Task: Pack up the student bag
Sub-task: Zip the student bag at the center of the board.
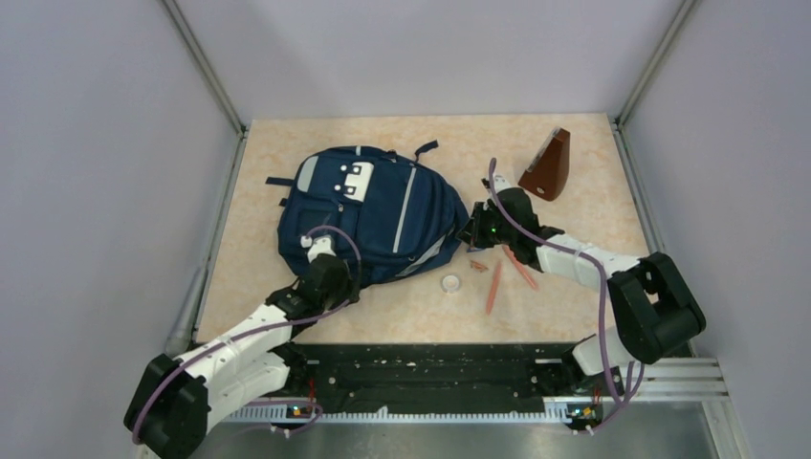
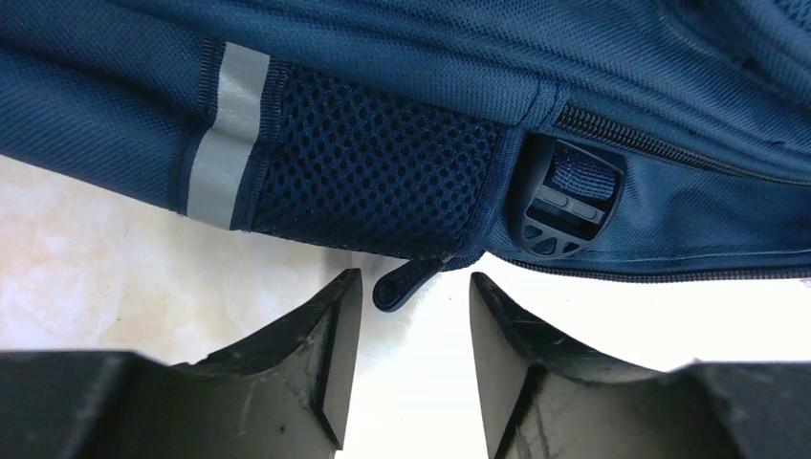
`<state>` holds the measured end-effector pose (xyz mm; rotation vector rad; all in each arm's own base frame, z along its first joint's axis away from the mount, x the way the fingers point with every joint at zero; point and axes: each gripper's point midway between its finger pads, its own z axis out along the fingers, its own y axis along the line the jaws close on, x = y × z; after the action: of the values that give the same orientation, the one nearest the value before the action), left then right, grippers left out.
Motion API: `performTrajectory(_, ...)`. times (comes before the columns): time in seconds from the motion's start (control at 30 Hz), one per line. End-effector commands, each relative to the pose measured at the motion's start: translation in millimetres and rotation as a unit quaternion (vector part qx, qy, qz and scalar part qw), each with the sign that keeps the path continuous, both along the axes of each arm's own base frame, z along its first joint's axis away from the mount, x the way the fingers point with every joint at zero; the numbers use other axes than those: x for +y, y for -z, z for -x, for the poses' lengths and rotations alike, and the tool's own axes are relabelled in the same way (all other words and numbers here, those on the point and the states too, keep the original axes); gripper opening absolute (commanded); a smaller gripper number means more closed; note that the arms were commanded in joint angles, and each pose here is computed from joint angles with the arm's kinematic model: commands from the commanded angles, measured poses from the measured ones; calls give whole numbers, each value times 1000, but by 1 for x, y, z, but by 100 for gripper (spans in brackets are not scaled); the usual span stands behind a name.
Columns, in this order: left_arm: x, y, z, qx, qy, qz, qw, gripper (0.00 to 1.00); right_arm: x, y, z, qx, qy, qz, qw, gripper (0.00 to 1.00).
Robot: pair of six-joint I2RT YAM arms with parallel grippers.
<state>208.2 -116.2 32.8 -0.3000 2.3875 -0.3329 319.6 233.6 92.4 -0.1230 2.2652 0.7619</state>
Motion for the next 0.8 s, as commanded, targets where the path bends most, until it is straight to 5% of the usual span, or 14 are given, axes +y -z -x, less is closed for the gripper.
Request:
performTrajectory(0.0,-11,-17,-18,-29,12,11,999,48,6,-14,-11,-25,-2,-28,999,0)
performTrajectory(0.3,-7,-13,-20,-24,5,-3,1000,27,9,-9,-11,-18,-8,-32,999,0)
performTrajectory(0.43,-9,-14,-20,-27,13,0,1000,0,10,-8,-11,-15,-10,-33,999,0)
performTrajectory(0.77,-23,-26,-10,-11,68,15,997,0,10,-7,-11,-14,-10,-31,999,0)
